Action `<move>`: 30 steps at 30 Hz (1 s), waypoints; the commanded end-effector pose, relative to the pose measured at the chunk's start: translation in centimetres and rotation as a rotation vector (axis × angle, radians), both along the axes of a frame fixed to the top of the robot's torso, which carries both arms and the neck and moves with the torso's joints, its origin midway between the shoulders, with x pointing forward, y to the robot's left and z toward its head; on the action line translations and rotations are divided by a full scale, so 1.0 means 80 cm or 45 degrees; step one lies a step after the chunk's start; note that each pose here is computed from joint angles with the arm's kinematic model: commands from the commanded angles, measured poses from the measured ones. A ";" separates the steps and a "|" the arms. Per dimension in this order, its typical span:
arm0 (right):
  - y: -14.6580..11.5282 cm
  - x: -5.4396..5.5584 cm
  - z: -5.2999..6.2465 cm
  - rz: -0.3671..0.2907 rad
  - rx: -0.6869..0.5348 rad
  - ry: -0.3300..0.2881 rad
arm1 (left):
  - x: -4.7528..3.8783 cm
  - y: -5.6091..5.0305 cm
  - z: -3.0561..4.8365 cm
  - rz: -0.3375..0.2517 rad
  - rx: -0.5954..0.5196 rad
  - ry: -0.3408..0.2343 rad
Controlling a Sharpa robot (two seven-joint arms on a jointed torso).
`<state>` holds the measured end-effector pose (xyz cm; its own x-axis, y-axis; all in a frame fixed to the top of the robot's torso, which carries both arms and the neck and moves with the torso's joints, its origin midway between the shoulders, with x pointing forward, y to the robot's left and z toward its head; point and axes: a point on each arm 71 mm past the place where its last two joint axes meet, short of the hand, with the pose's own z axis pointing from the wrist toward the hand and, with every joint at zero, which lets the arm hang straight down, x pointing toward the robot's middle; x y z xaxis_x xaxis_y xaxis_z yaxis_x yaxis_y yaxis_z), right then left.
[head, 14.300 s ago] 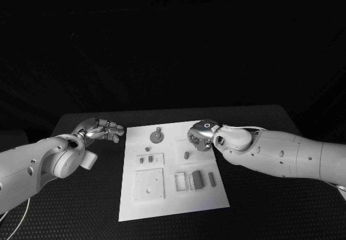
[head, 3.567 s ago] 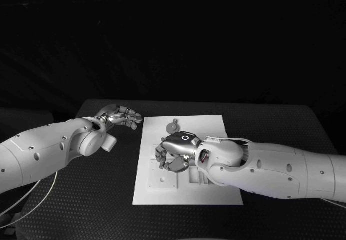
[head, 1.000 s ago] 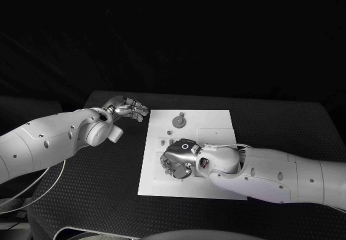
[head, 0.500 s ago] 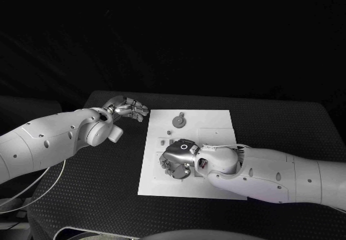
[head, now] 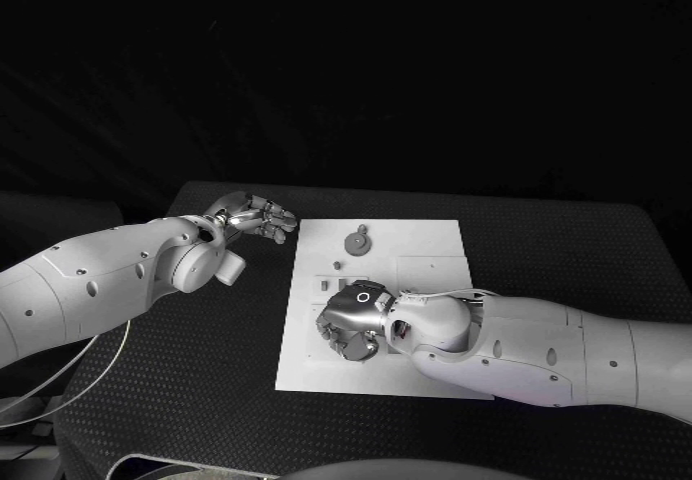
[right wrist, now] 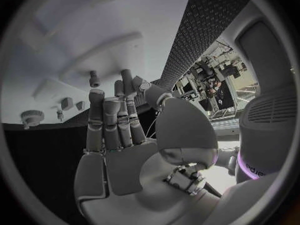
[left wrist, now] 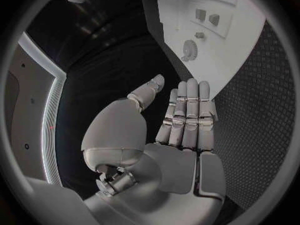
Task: Assemble the parts on the task board
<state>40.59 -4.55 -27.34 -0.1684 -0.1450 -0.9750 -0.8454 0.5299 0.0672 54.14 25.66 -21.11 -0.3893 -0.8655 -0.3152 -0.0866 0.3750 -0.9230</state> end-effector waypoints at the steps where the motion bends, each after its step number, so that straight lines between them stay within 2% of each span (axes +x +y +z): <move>1: 0.001 -0.005 -0.008 0.021 -0.033 0.040 | 0.000 -0.003 0.0017 -0.018 -0.016 -0.004; 20: -0.003 -0.001 -0.004 -0.016 0.055 0.057 | -0.001 -0.001 0.0018 -0.015 -0.015 -0.003; 30: -0.005 0.000 0.000 -0.026 0.108 0.037 | -0.001 -0.001 0.0017 -0.015 -0.015 -0.002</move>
<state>40.66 -5.00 -27.57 -0.2078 -0.0913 -0.9739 -0.8279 0.5467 0.1254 54.11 25.80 -21.10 -0.3879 -0.8660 -0.3155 -0.0878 0.3755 -0.9227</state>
